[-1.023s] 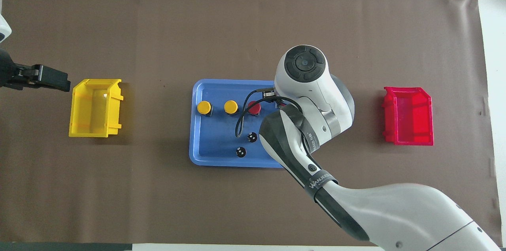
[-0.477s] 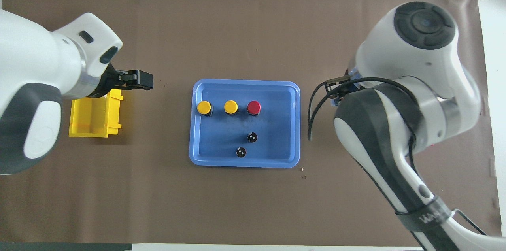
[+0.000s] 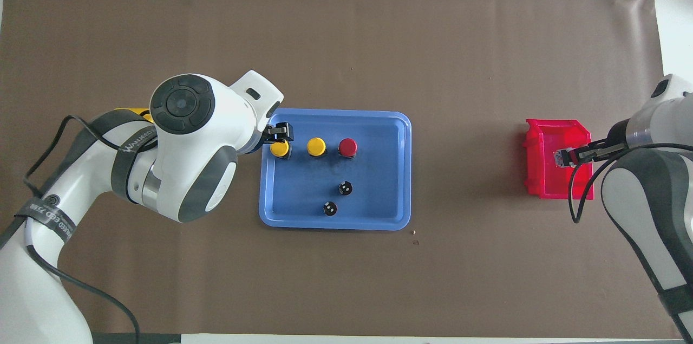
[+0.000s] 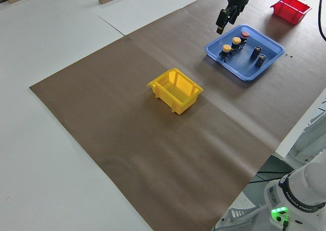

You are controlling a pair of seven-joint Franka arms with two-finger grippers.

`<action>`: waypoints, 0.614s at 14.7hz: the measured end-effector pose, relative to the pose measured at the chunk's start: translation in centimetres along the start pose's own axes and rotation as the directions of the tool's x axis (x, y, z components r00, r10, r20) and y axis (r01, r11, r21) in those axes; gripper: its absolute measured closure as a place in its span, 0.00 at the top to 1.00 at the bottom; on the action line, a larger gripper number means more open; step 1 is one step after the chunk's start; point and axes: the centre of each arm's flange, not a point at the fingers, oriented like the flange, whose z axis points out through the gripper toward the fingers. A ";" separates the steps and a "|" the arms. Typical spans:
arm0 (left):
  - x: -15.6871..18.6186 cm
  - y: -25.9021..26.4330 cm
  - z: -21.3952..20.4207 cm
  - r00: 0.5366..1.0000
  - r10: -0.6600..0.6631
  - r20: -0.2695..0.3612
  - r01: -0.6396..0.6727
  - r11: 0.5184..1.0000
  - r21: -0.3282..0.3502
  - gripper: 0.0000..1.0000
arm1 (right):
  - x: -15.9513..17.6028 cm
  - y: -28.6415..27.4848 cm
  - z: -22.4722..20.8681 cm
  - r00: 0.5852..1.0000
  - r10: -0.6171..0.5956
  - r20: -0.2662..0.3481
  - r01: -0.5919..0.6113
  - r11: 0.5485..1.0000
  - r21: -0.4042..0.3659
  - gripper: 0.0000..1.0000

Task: Sort red and yellow buttons by color
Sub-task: 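Grasp a yellow button with the left gripper while the right gripper releases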

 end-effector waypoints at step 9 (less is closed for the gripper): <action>-1.2 0.6 3.3 0.999 -0.038 -0.003 0.038 0.999 -0.003 0.42 | -2.3 0.0 5.8 0.999 -0.031 -0.033 0.031 0.999 -0.009 0.41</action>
